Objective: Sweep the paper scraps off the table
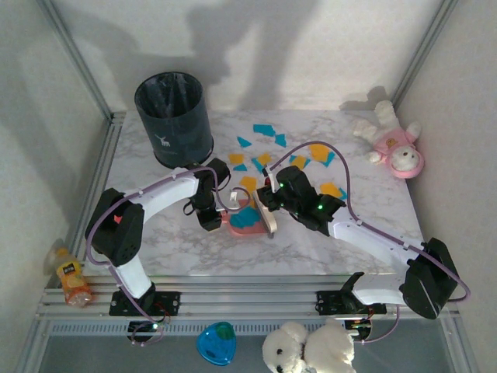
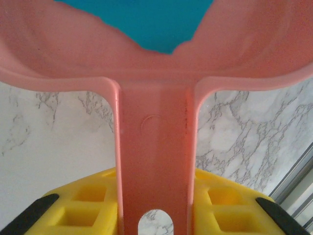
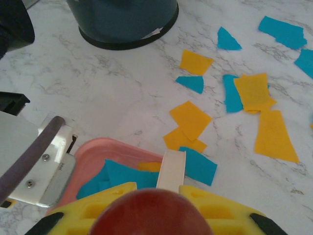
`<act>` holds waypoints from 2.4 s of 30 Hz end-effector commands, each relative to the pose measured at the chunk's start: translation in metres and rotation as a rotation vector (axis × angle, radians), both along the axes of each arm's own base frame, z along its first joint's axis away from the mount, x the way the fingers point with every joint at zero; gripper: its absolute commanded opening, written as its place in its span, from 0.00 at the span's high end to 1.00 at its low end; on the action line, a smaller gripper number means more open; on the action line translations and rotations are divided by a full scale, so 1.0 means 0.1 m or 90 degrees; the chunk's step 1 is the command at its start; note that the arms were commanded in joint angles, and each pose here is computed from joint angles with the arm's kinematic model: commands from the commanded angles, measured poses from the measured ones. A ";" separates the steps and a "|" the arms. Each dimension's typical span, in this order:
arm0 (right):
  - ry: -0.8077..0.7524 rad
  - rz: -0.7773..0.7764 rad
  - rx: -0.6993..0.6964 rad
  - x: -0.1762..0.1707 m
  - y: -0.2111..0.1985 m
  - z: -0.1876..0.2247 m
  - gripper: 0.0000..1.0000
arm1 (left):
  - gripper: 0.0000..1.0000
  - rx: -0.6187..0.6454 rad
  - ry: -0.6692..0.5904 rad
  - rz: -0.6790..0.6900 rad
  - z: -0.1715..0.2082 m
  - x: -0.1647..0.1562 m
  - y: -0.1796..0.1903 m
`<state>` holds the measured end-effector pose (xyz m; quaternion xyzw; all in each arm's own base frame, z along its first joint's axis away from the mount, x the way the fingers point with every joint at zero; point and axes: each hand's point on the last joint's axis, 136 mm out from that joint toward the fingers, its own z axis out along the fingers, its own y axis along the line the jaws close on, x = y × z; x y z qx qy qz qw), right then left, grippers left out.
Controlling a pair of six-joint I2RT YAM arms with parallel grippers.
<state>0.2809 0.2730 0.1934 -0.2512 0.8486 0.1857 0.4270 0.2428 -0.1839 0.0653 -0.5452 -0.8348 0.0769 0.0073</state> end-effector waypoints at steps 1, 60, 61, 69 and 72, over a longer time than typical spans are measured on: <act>-0.012 0.015 0.035 -0.03 0.10 0.11 1.00 | 0.83 0.001 0.017 -0.002 -0.01 -0.03 -0.04; -0.063 -0.148 0.027 0.07 -1.07 0.52 1.00 | 0.82 -0.326 -0.244 0.342 1.65 1.44 -0.64; -0.062 -0.147 0.027 0.07 -1.07 0.51 1.00 | 0.82 -0.332 -0.242 0.345 1.70 1.47 -0.65; -0.066 -0.140 0.034 0.08 -1.04 0.56 1.00 | 0.82 -0.362 -0.273 0.408 2.06 1.80 -0.58; -0.064 -0.135 0.039 0.08 -1.02 0.57 1.00 | 0.82 -0.371 -0.280 0.429 2.13 1.91 -0.54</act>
